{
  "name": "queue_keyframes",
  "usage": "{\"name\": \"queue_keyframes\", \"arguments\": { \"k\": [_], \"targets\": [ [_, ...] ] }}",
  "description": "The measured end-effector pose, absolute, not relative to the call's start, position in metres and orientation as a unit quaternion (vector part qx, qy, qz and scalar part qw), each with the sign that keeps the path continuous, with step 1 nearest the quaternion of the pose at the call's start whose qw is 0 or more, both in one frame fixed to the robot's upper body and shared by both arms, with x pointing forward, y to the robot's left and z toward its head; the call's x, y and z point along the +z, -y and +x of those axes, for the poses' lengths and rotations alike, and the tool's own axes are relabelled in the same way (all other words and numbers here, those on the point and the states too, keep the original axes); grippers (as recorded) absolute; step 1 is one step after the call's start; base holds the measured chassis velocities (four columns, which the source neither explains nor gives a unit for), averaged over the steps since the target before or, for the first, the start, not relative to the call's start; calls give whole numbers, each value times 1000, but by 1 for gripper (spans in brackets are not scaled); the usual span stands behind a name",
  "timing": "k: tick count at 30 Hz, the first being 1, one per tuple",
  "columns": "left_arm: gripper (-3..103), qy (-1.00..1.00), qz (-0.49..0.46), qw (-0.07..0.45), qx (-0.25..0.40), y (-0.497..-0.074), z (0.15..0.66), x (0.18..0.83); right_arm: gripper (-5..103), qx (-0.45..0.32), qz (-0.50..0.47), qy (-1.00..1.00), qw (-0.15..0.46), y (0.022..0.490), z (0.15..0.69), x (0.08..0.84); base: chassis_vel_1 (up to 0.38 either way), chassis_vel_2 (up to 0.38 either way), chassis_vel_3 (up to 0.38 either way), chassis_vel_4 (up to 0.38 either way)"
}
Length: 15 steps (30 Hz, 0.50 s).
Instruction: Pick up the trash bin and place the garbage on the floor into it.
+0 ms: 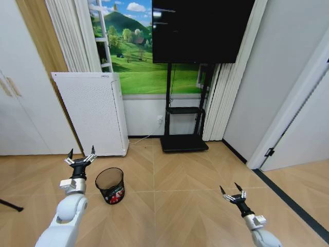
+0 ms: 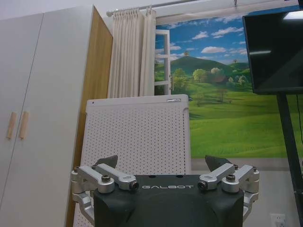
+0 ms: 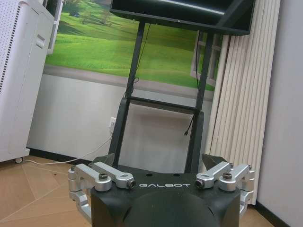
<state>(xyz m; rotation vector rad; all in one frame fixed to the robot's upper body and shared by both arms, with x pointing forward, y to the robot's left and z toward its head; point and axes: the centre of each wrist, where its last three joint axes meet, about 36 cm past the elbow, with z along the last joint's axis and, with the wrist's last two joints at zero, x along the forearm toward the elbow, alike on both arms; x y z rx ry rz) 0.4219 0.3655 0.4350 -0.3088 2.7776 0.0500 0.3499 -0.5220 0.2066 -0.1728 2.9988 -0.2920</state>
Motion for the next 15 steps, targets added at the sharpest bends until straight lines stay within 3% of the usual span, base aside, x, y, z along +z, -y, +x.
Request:
{"name": "queue_keyframes", "arguments": {
  "k": [15],
  "targets": [
    [100, -984, -102, 147, 25, -369, 414, 428, 100, -98, -55, -992, 62, 519, 347, 206, 0, 0, 0, 0]
  ]
}}
